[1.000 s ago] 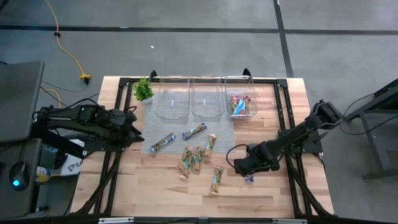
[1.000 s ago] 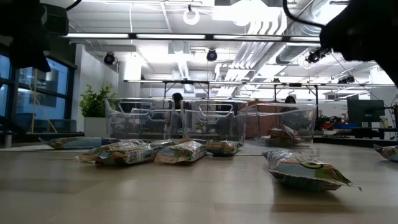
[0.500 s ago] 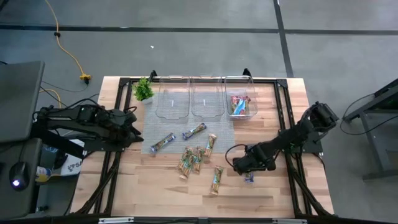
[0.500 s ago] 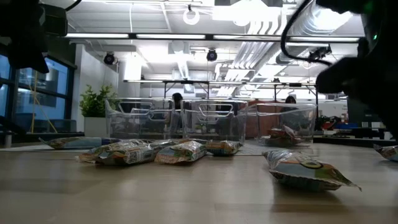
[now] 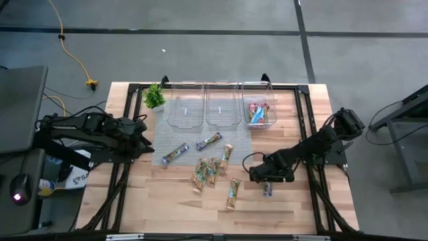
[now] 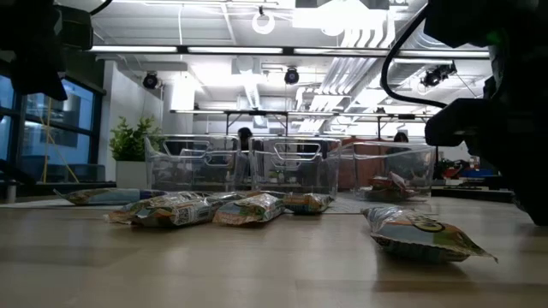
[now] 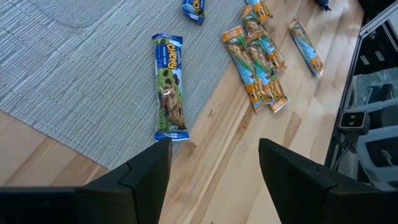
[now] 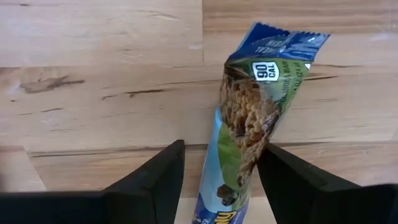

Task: Pick and place Granola Bars by type
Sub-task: Put the blue granola bar into the middle transparent bin

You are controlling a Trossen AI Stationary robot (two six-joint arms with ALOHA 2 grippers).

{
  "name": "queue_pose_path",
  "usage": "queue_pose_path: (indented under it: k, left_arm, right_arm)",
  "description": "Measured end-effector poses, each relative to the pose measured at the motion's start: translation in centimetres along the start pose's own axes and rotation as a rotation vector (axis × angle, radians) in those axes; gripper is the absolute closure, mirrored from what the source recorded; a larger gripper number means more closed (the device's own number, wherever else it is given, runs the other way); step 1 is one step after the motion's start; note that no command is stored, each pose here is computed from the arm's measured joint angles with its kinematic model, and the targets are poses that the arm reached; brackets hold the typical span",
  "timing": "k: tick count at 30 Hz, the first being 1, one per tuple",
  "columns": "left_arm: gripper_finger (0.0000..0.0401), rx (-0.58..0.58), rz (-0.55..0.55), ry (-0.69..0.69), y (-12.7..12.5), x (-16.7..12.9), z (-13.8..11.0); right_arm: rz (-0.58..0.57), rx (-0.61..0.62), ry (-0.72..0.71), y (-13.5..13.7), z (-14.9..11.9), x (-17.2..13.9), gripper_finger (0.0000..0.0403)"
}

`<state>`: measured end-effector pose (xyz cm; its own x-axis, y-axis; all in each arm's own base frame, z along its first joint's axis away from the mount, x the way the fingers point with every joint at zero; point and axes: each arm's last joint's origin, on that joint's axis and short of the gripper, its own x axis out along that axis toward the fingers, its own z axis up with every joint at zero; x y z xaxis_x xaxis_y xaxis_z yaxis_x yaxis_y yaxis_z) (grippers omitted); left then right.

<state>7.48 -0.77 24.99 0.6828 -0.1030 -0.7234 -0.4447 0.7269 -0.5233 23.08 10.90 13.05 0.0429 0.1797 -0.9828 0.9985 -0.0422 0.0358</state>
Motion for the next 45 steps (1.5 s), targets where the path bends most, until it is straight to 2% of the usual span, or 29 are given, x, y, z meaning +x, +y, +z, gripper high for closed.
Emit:
queue_pose_path:
  k: [4, 11, 18, 22, 27, 31, 34, 39, 45]
  left_arm:
    - [0.017, -0.002, -0.001, 0.0, 0.0, 0.0, 0.0]
    - [0.017, -0.002, 0.0, 0.0, 0.0, 0.0, 0.0]
    - [0.017, -0.001, -0.001, -0.001, 0.0, 0.0, 0.0]
    - [0.017, 0.0, -0.001, -0.001, 0.0, 0.0, 0.0]
    - [0.017, 0.001, -0.005, 0.002, 0.0, 0.0, 0.0]
    - [0.017, 0.001, -0.006, 0.002, 0.0, 0.0, 0.0]
    - [0.017, -0.001, -0.007, 0.002, 0.0, 0.0, 0.0]
    - [0.017, -0.002, -0.021, 0.007, -0.1, 0.0, 0.0]
    - [0.017, -0.005, -0.026, 0.013, -0.1, 0.0, 0.0]
  right_arm:
    - [-0.003, -0.004, -0.003, 0.0, 0.0, 0.0, 0.0226]
    - [0.006, -0.022, -0.005, -0.2, 0.0, -0.3, 0.0287]
    - [0.062, -0.037, -0.028, -0.3, 0.1, -1.2, 0.0337]
    - [0.125, -0.054, -0.024, -0.1, -0.1, -2.0, 0.0349]
    - [0.285, -0.078, -0.051, 0.5, 0.3, -4.0, 0.0351]
    - [0.493, -0.126, -0.138, 1.4, 1.2, -6.4, 0.0351]
    - [0.596, -0.173, -0.253, 2.4, 2.0, -9.0, 0.0351]
    - [0.673, -0.273, -0.44, 4.7, 4.4, -14.8, 0.0351]
    - [0.731, -0.371, -0.63, 6.7, 9.0, -22.2, 0.0351]
